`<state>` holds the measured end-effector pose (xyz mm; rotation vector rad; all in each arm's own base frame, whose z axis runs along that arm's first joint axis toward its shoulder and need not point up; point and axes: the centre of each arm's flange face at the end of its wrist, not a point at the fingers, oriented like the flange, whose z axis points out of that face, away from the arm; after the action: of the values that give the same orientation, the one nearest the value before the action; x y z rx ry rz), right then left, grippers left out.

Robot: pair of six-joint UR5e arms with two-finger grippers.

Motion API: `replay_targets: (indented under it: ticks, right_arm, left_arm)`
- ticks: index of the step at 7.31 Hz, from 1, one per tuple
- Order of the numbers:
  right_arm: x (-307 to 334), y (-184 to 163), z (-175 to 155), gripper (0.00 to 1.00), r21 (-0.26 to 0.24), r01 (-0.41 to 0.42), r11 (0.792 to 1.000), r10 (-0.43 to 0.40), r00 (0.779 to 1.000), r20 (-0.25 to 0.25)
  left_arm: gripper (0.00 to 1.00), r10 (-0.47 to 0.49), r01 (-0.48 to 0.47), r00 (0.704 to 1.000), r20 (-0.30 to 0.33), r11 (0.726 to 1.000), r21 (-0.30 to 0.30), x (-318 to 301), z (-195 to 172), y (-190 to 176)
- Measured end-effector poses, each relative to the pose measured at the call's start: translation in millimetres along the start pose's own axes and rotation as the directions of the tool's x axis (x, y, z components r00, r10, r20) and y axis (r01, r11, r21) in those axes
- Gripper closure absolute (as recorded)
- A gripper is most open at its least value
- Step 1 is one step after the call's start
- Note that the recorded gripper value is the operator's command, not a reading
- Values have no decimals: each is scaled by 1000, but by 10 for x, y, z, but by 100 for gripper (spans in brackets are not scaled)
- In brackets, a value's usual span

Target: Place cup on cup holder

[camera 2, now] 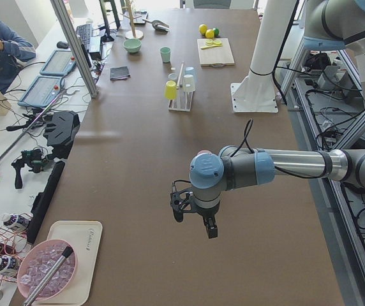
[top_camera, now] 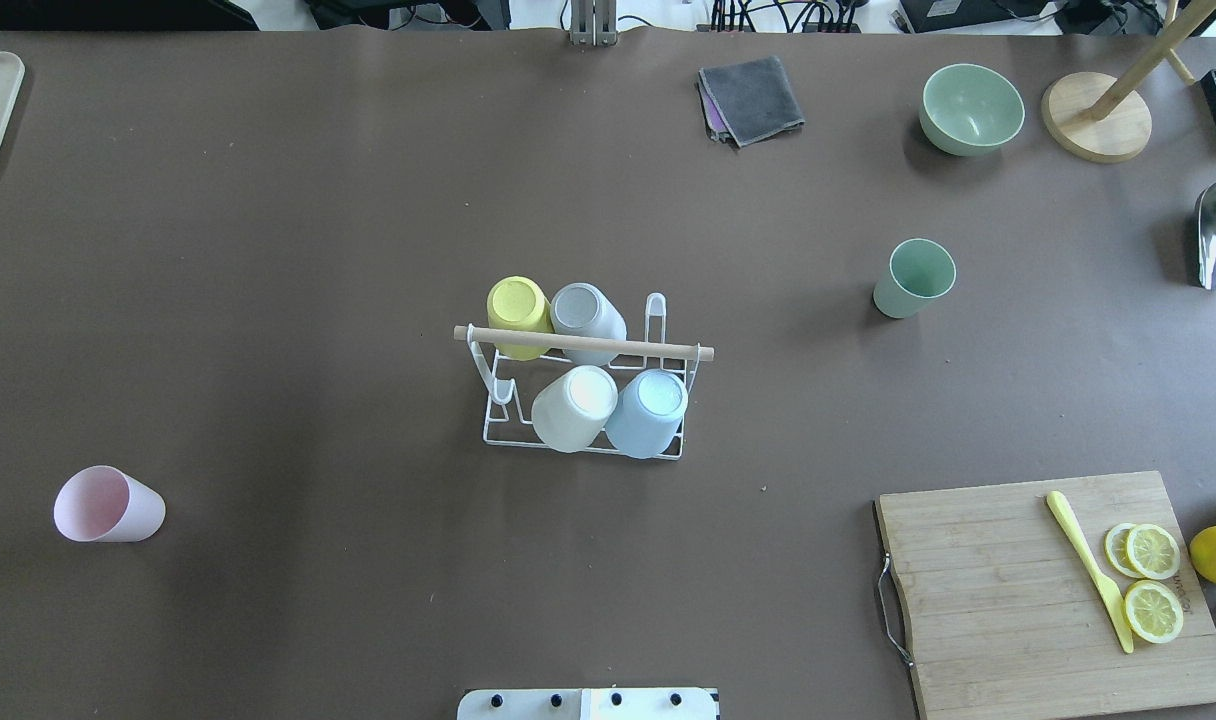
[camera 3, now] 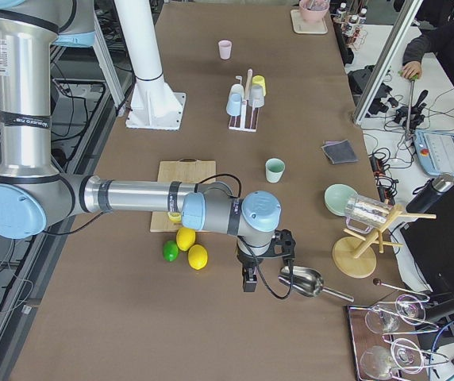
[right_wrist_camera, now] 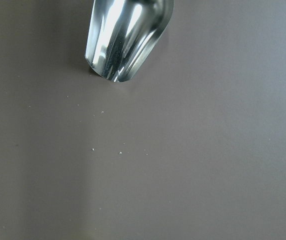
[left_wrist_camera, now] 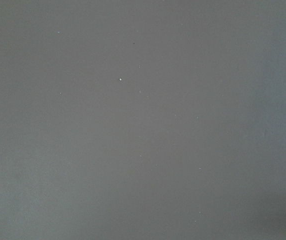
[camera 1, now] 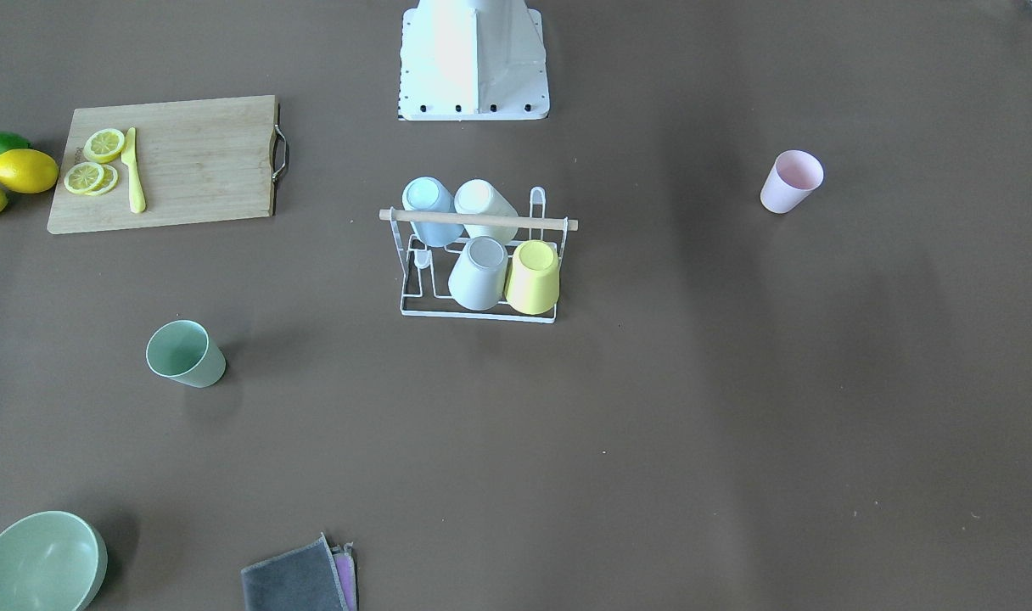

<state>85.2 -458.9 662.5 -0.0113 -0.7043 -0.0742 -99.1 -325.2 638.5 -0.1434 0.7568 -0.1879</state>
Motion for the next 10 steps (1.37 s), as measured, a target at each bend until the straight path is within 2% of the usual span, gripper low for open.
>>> replay_targets:
  ticks: [10]
  right_arm:
    - [8,7,10,0,-2,-2,1000,2,1000,0]
  left_arm:
    - [2,23,-23,1000,8,1000,18,39,-45,-244]
